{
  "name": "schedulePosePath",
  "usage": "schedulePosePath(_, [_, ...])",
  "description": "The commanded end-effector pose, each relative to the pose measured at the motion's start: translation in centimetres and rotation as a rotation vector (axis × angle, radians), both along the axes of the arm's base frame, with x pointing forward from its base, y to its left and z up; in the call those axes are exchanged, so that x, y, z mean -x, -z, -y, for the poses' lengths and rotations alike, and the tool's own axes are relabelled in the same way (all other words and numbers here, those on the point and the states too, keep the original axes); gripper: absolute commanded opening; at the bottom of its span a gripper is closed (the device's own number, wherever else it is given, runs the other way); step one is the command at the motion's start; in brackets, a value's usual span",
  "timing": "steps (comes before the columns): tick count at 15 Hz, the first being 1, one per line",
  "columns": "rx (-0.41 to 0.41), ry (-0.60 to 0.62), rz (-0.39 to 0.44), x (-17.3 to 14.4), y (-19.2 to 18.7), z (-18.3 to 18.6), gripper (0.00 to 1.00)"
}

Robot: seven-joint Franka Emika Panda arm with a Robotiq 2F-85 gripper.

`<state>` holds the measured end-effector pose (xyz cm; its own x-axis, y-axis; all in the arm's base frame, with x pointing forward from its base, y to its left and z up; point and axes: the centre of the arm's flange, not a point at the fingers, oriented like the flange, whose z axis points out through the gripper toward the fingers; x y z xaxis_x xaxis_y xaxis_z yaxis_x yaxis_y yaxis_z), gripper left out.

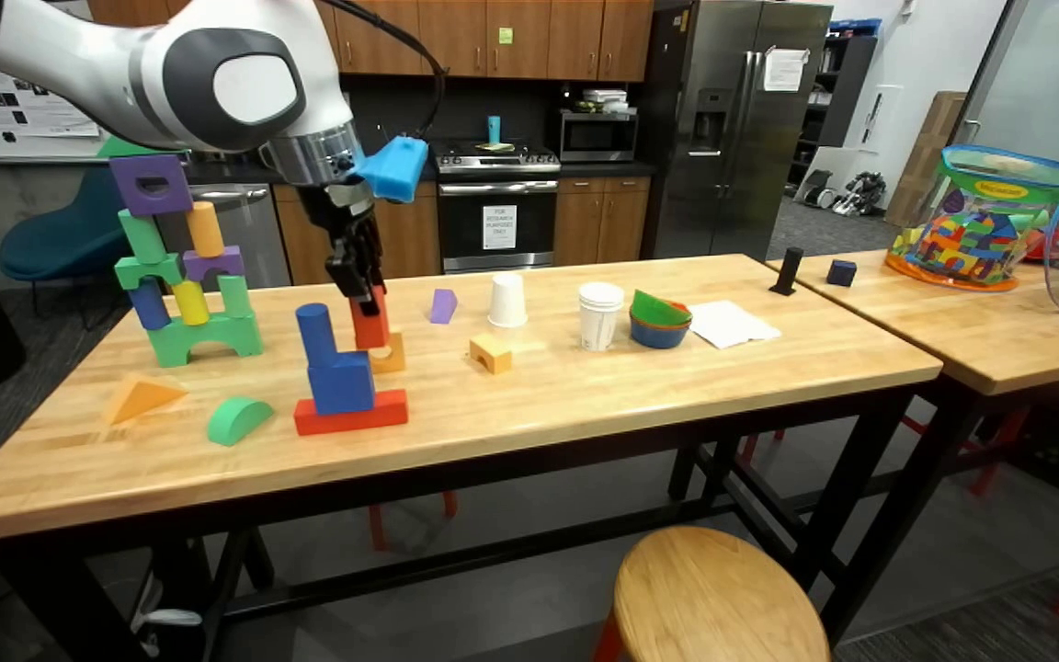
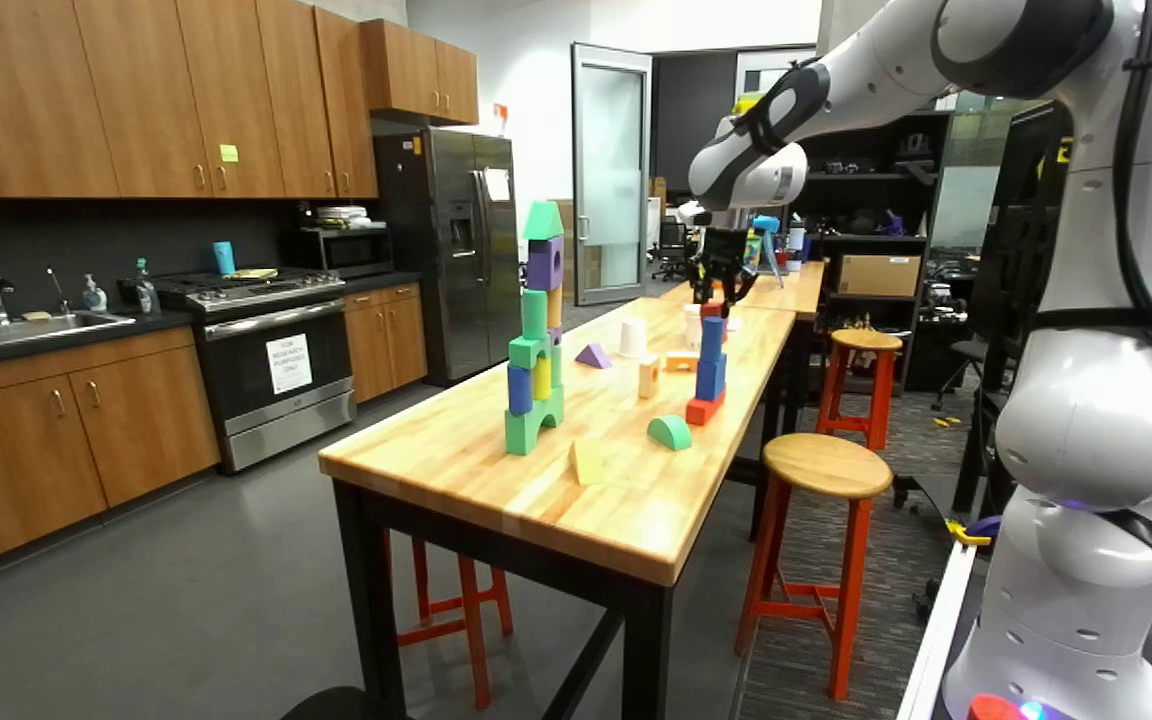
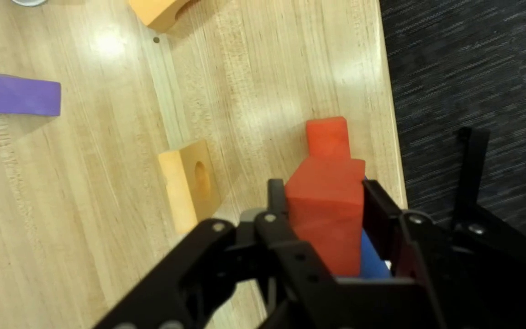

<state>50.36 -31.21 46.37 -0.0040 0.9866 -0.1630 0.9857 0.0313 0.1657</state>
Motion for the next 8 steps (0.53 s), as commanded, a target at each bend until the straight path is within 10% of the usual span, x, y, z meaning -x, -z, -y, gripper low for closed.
schedulePosePath(1, [0.021, 0.019, 0.008, 0.29, -0.08, -0.71, 0.19])
schedulePosePath(8, [0.024, 0.018, 0.007, -0.21, 0.16, -1.59, 0.19])
